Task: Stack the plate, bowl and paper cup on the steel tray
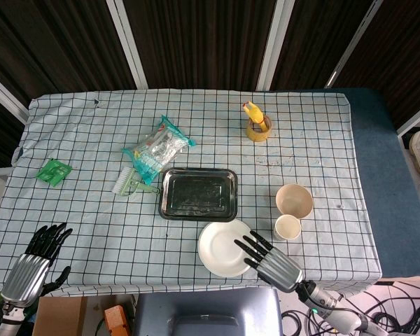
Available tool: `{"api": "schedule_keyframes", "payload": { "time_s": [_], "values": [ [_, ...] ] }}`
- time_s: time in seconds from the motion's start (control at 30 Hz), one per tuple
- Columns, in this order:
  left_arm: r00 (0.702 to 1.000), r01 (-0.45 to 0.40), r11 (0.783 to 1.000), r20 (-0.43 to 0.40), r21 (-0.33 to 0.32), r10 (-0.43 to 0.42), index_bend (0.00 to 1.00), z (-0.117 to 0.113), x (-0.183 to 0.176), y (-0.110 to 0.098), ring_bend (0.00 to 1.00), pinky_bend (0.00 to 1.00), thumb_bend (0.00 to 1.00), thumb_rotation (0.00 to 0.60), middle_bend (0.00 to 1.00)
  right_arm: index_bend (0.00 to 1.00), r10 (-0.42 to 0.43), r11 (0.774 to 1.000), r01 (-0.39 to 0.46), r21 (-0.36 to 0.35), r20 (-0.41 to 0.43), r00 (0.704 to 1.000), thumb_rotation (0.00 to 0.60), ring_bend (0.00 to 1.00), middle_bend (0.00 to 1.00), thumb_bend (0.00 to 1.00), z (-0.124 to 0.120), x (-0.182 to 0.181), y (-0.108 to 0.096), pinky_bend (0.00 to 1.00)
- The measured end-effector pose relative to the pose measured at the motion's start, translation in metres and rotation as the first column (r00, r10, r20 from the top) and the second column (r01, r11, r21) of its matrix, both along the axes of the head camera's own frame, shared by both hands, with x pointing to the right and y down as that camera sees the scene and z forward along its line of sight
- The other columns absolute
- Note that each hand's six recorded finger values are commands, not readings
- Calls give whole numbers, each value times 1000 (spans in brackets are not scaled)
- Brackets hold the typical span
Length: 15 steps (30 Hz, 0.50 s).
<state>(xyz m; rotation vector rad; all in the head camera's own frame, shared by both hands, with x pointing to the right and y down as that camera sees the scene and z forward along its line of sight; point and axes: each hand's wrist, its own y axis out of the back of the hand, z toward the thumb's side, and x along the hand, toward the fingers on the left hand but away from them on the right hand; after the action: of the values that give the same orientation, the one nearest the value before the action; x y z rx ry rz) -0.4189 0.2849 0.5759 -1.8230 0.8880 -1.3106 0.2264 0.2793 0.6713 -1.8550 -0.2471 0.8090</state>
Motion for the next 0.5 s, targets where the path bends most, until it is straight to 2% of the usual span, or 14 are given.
{"api": "schedule_keyframes", "payload": {
  "time_s": [0.3, 0.5],
  "values": [
    [1000, 4, 1000, 6, 13, -4, 0, -4, -2, 1, 0, 14, 382, 600, 0, 455, -19, 1000, 19, 0, -1, 1000, 600, 0, 0, 203, 14, -15, 9, 0],
    [1000, 6, 1000, 5, 11, -6, 0, -4, -3, 1, 0, 14, 383, 600, 0, 470, -19, 999, 19, 31, 13, 1000, 600, 0, 0, 203, 22, -25, 11, 0]
  ]
}}
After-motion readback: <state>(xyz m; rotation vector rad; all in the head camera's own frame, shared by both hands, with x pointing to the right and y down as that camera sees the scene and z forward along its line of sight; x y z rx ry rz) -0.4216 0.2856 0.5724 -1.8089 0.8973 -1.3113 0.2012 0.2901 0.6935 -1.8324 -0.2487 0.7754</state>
